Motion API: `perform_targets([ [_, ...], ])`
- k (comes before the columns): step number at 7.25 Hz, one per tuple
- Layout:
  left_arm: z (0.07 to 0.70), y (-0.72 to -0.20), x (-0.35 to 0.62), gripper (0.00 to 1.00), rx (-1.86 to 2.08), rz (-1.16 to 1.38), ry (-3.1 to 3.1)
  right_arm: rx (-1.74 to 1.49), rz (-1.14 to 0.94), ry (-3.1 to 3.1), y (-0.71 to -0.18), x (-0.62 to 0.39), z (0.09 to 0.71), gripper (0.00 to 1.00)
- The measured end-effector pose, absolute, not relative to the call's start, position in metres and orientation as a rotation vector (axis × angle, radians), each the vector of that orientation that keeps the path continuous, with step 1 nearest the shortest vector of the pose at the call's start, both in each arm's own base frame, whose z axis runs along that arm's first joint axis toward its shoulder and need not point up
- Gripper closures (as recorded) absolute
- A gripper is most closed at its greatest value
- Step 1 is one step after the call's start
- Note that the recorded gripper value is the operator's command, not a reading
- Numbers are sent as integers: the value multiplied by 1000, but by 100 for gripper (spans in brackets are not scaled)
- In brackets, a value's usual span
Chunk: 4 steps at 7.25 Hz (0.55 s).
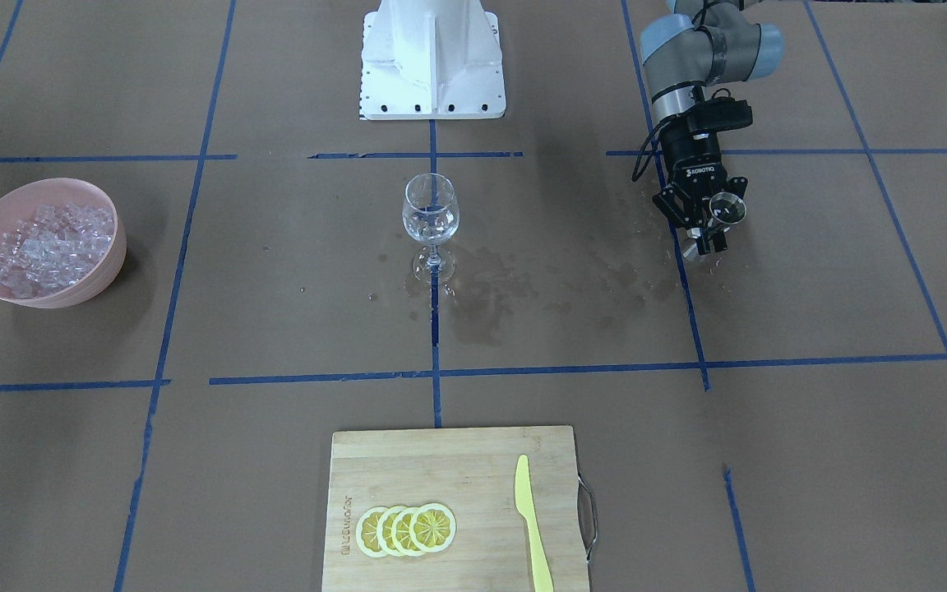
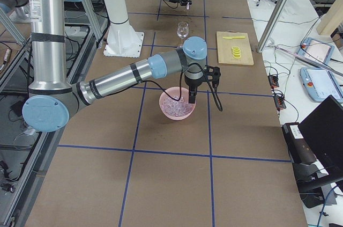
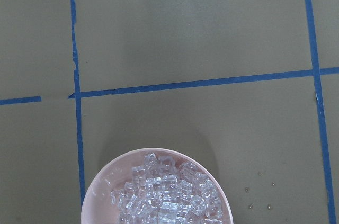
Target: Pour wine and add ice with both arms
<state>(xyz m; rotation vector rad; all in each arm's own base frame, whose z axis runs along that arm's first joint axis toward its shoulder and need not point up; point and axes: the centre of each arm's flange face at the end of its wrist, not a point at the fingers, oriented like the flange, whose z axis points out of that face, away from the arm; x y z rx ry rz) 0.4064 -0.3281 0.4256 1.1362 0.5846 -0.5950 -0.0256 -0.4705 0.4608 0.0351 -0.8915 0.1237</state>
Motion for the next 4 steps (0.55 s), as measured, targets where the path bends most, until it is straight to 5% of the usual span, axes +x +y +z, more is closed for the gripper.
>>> perform_targets([
  [4,350,-350,396,100,1209,-612,749,35,120,-893,-471,-27,460,0],
])
